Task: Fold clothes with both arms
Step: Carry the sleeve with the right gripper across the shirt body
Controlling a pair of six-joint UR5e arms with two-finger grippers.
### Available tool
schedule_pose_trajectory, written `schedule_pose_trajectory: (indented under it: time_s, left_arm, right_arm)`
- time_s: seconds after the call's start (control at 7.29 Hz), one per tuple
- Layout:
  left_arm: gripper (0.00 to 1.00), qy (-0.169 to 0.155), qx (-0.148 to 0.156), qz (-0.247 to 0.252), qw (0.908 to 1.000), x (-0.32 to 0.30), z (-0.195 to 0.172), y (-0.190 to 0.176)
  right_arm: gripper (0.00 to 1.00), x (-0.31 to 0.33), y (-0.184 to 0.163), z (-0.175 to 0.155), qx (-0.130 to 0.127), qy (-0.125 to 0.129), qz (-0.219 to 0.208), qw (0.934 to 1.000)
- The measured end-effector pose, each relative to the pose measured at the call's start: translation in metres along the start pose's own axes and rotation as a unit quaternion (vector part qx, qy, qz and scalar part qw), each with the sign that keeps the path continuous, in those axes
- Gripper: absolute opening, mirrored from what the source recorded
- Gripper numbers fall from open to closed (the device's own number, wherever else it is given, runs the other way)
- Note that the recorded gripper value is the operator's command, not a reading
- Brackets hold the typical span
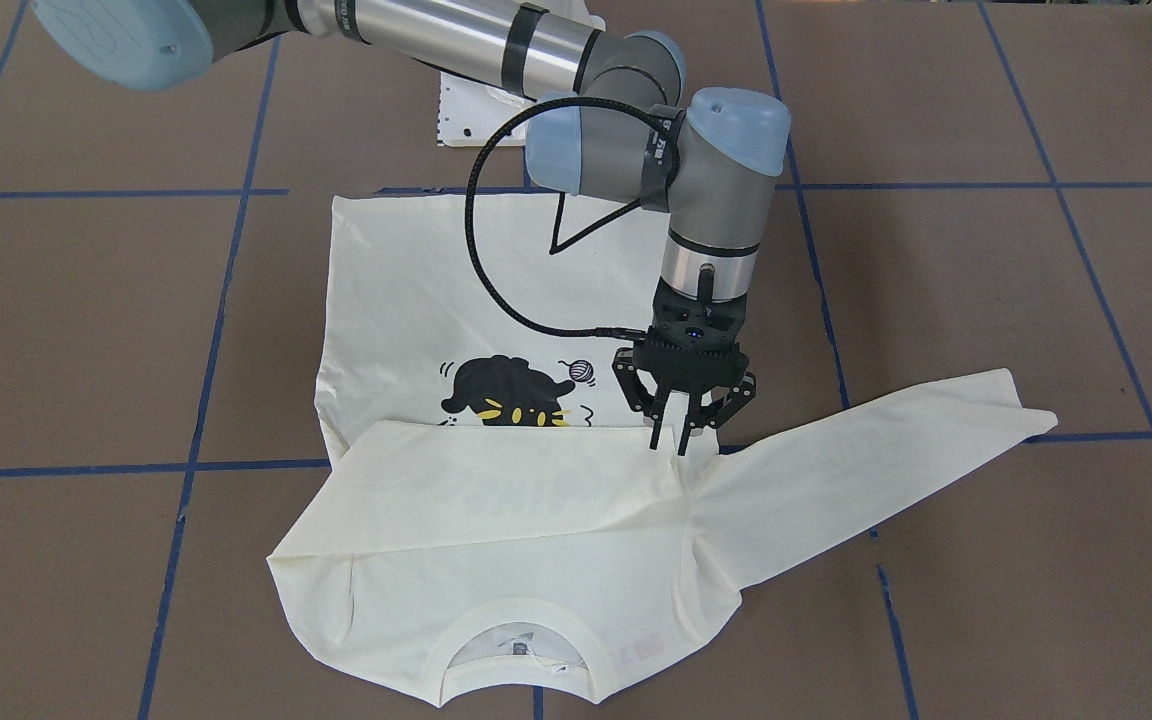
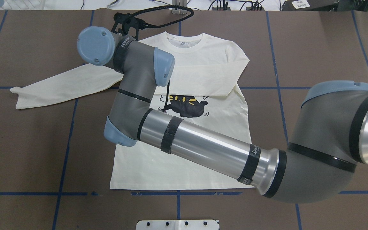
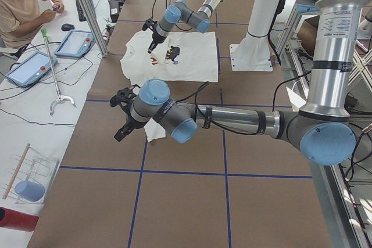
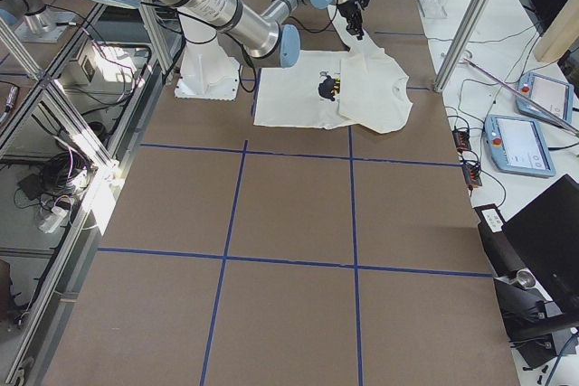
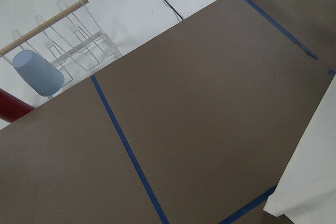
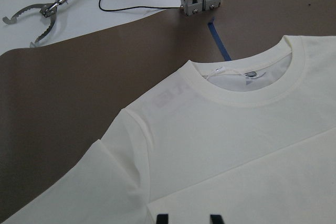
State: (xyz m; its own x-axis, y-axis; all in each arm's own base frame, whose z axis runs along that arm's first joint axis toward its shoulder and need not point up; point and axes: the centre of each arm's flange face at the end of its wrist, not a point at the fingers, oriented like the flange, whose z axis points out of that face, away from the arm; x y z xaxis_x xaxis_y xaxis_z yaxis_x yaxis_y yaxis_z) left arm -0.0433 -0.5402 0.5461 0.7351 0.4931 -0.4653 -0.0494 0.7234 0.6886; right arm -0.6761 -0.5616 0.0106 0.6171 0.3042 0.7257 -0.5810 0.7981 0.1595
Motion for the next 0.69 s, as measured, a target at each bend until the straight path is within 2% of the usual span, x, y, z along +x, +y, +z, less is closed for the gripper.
schedule_pose_trajectory:
  time_s: [0.27, 0.55, 0.69]
  left_arm:
    - [1.00, 0.000, 0.004, 0.000, 1.0000, 0.002, -0.001, -0.006]
    - [1.00, 0.014, 0.037, -0.018, 0.9991, 0.024, 0.000, -0.030]
    - [1.00, 0.049, 0.048, -0.005, 0.9976, 0.065, 0.028, -0.038]
  right_arm:
    - [1.00, -0.006, -0.016, -0.007, -0.013, -0.005, 0.012, 0.9998]
    - [1.00, 0.028, -0.081, 0.002, -0.070, 0.005, 0.013, 0.9974]
    - [1.00, 0.070, -0.117, 0.009, -0.092, 0.012, -0.008, 0.9956]
